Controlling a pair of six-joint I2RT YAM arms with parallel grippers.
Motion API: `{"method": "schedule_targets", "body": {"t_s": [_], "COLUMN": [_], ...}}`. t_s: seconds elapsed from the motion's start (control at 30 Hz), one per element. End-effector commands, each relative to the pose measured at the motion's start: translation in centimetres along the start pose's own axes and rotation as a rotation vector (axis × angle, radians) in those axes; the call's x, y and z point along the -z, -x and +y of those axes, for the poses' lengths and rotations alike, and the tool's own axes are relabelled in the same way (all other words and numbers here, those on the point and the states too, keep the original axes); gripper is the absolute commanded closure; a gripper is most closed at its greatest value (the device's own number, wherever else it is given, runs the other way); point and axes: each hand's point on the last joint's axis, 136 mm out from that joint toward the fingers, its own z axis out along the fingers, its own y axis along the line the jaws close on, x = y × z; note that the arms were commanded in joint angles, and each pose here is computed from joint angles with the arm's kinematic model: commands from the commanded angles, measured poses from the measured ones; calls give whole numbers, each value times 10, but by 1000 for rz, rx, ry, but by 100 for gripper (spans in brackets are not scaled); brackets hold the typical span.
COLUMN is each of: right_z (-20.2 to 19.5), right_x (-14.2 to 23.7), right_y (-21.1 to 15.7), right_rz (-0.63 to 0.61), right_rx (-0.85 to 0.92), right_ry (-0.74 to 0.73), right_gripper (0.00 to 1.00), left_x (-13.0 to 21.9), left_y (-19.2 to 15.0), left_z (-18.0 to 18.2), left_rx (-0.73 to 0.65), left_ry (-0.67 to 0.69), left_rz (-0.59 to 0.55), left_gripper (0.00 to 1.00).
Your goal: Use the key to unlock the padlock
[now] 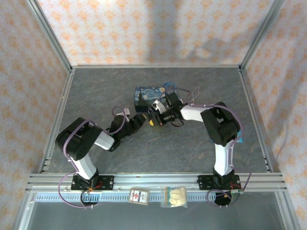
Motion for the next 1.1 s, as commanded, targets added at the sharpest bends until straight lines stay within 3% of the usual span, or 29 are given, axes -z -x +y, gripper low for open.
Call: {"method": "schedule_targets", "body": {"t_s": [0.0, 0.1, 0.4, 0.77, 1.07], "right_z": [-2, -7, -12, -16, -8], "right_x": [9, 9, 17, 61, 37], "right_y": [14, 12, 10, 40, 55], "right_rz": [-58, -55, -60, -197, -292], "right_rx": [16, 10, 16, -11, -65], "right_ry": [-58, -86, -147, -355, -390], "right_gripper": [100, 97, 61, 56, 57], "left_x": [16, 29, 49, 52, 54], "left_y": [17, 34, 62, 69, 74], "left_z": [0, -6, -18, -19, -22], "left_rx": [-55, -99, -148, -139, -148], "left_ry": [45, 81, 107, 95, 85], "left_rz": [-64, -127, -233, -261, -281], "left_gripper": [40, 36, 33, 33, 33]}}
